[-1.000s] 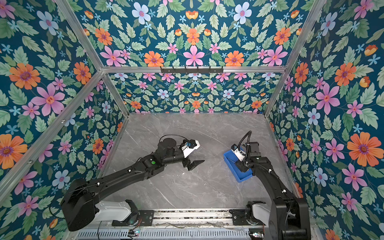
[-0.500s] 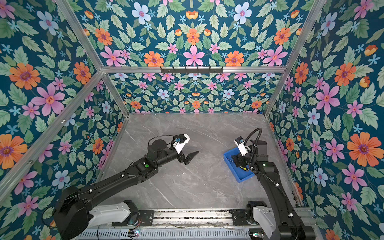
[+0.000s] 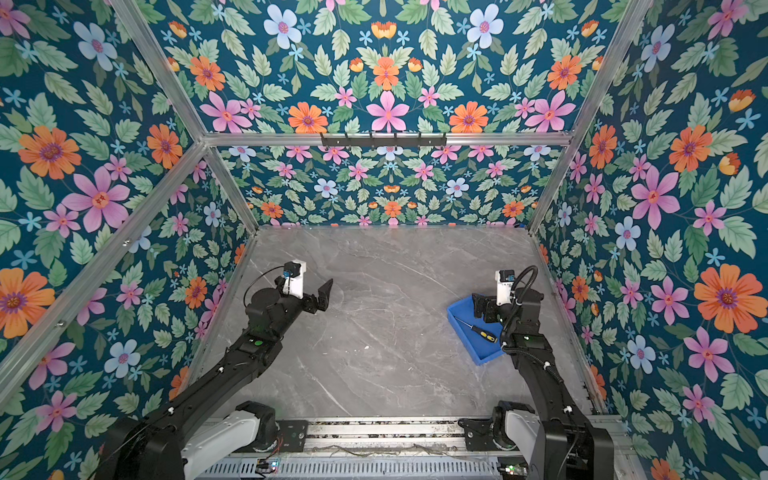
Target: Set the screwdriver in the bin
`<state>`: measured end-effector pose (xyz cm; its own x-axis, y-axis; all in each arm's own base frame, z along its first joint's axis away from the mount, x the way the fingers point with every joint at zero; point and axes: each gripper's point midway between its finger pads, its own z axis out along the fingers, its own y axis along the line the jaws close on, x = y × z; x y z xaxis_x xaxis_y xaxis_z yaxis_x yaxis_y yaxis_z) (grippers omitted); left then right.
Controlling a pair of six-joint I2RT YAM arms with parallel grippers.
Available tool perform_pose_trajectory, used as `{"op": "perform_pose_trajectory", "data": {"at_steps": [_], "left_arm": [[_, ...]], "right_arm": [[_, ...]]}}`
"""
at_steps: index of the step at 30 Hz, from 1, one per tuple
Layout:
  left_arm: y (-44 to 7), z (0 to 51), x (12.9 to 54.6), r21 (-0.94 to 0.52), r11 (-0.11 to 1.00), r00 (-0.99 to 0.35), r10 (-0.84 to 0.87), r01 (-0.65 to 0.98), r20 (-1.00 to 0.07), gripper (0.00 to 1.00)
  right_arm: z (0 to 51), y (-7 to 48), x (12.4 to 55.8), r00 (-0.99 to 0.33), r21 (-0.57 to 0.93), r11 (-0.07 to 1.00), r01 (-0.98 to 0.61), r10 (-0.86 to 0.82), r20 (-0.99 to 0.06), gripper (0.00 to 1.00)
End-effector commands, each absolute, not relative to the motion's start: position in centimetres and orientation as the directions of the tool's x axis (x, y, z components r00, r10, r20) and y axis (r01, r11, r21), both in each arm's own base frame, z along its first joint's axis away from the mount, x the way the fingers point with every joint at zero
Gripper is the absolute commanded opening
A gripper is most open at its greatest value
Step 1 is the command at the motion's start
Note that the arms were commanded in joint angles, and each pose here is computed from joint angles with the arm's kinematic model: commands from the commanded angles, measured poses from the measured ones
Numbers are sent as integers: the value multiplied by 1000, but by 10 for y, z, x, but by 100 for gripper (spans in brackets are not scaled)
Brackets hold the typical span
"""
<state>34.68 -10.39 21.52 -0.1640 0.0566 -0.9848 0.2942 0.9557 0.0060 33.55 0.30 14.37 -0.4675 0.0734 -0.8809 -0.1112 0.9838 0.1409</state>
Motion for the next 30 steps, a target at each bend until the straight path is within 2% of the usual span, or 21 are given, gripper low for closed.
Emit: {"op": "perform_pose_trajectory", "data": {"at_steps": [1, 6, 10, 18, 26, 30], "left_arm": [[-65, 201, 352, 47, 986, -172, 75, 159, -982, 100], [-14, 175, 355, 70, 997, -188, 64, -24, -980, 100], [12, 167, 357, 54, 991, -150, 35, -125, -988, 100], [24, 148, 374, -4, 988, -99, -20, -155, -995, 100], [27, 112, 387, 12, 985, -167, -17, -171, -986, 100], [27, 112, 387, 11, 985, -168, -18, -170, -986, 100]], "right_arm": [[153, -10, 349, -363, 167, 985, -38, 142, -921, 96], [136, -19, 354, -309, 191, 981, 16, 186, -933, 95], [123, -25, 358, -296, 180, 983, 40, 184, -937, 95], [105, -18, 367, -301, 189, 982, -2, 180, -936, 95], [99, -12, 371, -329, 182, 982, -40, 159, -931, 97], [98, -10, 373, -336, 167, 985, -31, 147, -930, 97]]}}
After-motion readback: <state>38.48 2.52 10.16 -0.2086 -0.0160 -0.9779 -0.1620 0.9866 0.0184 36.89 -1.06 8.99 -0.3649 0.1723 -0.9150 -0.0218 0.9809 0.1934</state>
